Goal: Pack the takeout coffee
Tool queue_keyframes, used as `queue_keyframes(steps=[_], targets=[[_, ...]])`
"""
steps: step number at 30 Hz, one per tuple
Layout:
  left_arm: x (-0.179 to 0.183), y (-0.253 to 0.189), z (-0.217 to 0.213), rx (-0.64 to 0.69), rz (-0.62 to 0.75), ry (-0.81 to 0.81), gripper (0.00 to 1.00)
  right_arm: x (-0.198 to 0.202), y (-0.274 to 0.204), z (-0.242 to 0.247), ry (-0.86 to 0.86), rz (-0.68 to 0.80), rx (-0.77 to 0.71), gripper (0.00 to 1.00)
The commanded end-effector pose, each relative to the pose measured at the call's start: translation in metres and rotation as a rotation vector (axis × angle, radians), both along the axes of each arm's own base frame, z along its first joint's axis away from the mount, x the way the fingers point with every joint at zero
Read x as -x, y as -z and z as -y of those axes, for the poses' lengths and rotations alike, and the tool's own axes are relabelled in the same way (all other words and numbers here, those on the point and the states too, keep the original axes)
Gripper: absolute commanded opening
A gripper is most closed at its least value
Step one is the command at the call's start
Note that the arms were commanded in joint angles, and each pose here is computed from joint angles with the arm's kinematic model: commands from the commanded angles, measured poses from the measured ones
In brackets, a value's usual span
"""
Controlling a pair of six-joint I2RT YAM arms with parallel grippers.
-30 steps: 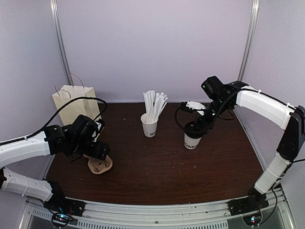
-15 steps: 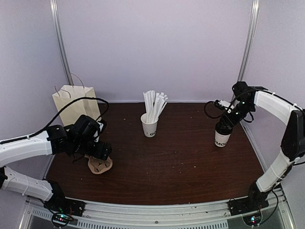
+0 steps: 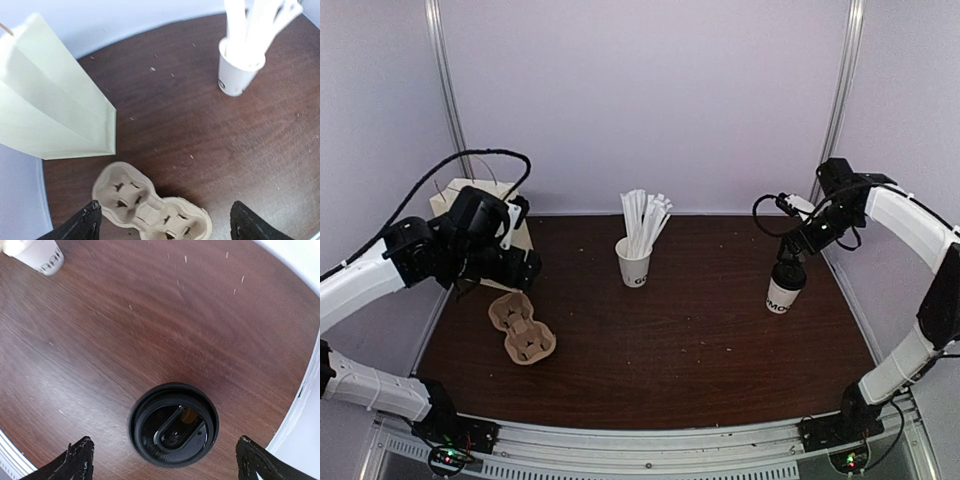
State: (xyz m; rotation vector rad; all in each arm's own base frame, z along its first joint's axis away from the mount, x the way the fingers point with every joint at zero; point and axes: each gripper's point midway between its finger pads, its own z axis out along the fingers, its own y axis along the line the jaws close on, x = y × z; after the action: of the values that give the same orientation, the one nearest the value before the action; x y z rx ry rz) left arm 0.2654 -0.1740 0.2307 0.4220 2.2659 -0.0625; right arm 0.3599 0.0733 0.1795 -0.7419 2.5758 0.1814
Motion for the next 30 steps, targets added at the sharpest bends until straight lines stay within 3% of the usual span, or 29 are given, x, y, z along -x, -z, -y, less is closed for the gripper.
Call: queue_keyframes(steps=[1, 7, 13, 17, 22, 26, 30], targets=[[-0.019, -0.062, -0.059, -0.116, 0.129, -0.202, 0.89, 0.022, -0.064, -0.02, -0.041, 0.137, -0.14, 0.98], [-0.043, -0.123, -0.122, -0.057, 0.188, -0.408, 0.73, 0.059, -0.054, -0.056, -0.214, 0.218, -0.344, 0.98], [-0.075, -0.152, -0.156, -0.002, 0.185, -0.478, 0.72, 0.081, -0.032, -0.065, -0.29, 0.239, -0.395, 0.99], [-0.101, -0.157, -0.138, 0.084, 0.166, -0.394, 0.68, 0.085, -0.028, -0.065, -0.303, 0.239, -0.393, 0.99], [-0.127, -0.151, -0.071, 0.278, 0.089, -0.106, 0.56, 0.088, -0.026, -0.067, -0.314, 0.233, -0.401, 0.98], [-0.143, -0.122, -0.078, 0.171, -0.085, -0.168, 0.56, 0.089, -0.021, -0.067, -0.316, 0.213, -0.402, 0.98], [-0.155, -0.101, -0.1, 0.02, -0.16, -0.258, 0.6, 0.089, -0.019, -0.066, -0.318, 0.207, -0.395, 0.98]])
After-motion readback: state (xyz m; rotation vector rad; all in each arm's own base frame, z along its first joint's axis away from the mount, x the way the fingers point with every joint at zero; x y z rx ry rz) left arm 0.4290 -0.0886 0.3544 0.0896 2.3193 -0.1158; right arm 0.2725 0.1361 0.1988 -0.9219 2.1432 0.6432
